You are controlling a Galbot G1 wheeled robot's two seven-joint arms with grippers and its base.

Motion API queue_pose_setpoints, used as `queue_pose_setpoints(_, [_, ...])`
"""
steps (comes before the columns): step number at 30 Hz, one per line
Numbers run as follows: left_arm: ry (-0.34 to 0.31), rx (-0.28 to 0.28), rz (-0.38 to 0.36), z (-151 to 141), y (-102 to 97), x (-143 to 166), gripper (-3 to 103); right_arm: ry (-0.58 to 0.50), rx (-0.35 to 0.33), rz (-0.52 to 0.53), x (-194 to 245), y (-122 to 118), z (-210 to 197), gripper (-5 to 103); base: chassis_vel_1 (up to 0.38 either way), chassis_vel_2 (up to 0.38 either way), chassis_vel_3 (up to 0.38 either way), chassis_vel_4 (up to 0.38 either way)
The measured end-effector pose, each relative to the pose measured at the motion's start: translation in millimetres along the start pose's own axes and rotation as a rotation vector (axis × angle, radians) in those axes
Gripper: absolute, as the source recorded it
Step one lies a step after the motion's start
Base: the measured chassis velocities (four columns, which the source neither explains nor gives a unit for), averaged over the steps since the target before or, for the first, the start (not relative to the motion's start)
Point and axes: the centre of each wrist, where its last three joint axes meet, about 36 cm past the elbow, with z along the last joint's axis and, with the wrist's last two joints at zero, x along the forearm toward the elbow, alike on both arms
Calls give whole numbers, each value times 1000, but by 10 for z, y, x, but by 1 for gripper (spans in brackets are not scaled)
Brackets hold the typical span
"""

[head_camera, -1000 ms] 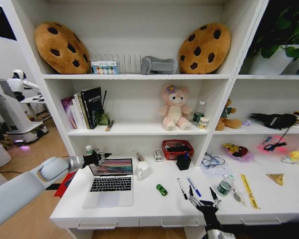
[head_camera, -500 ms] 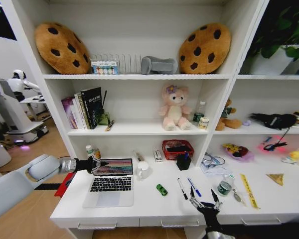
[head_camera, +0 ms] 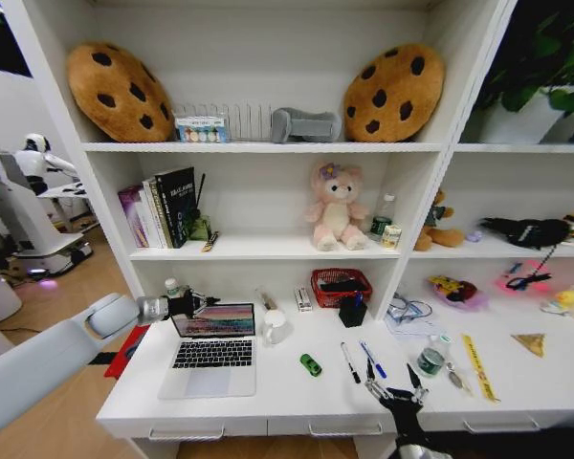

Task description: Organize the objects on the table.

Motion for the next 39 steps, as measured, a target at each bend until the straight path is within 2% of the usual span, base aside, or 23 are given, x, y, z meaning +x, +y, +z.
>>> queue_pose_setpoints(1, [4,-52,57,-34,113,16,0,2,-2,7,19,-7,16,100,0,0,0,0])
queue_pose_setpoints(2, [5,-74,86,-54,158,21,0,3,-3,10,26,-9,26,100,0,0,0,0])
queue_pose_setpoints(3, [5,-74,86,-54,158,21,0,3,-3,10,26,-9,26,100,0,0,0,0])
queue_pose_setpoints(4, [3,-93,123,-78,190,19,0,4,-4,12,32,-10,38,100,0,0,0,0])
queue_pose_setpoints(6, [0,-101,140,-96,194,16,0,4,-4,13,32,-9,41,100,0,0,0,0])
queue_pose_setpoints(8, [3,-113,188,-126,148,11,0,0,-7,15,20,-4,41,100,0,0,0,0])
queue_pose_setpoints(11, [1,-119,198,-152,128,25,0,-1,-6,18,13,-10,43,100,0,0,0,0])
queue_pose_setpoints(14, [-6,-124,216,-199,34,42,0,-1,-7,18,11,-5,45,100,0,0,0,0])
queue_pose_setpoints(17, [-16,-123,244,-266,-193,102,0,-1,-8,18,15,0,46,100,0,0,0,0])
queue_pose_setpoints(18, [-16,-123,244,-266,-193,102,0,-1,-8,18,15,0,46,100,0,0,0,0])
queue_pose_setpoints(21, [4,-119,257,-333,-443,342,0,-2,-11,19,12,5,43,100,0,0,0,0])
queue_pose_setpoints(22, [4,-119,257,-333,-443,342,0,-2,-11,19,12,5,43,100,0,0,0,0])
queue_pose_setpoints(24, [14,-129,308,-382,-623,441,0,-4,-14,18,4,16,43,100,0,0,0,0])
queue_pose_setpoints(25, [14,-129,308,-382,-623,441,0,-4,-14,18,4,16,43,100,0,0,0,0])
queue_pose_setpoints(27, [7,-142,340,-436,-751,452,0,-6,-18,15,-3,37,35,100,0,0,0,0])
queue_pose_setpoints(33, [-9,-134,350,-459,-869,400,0,-21,-20,15,-16,46,-32,100,0,0,0,0])
queue_pose_setpoints(36, [-21,-115,326,-449,-885,389,0,-26,-17,22,-7,8,-57,100,0,0,0,0])
queue_pose_setpoints(38, [-38,-34,206,-417,-848,428,0,-29,-14,28,7,-23,-73,100,0,0,0,0])
queue_pose_setpoints(39, [-38,-34,206,-417,-848,428,0,-29,-14,28,7,-23,-73,100,0,0,0,0])
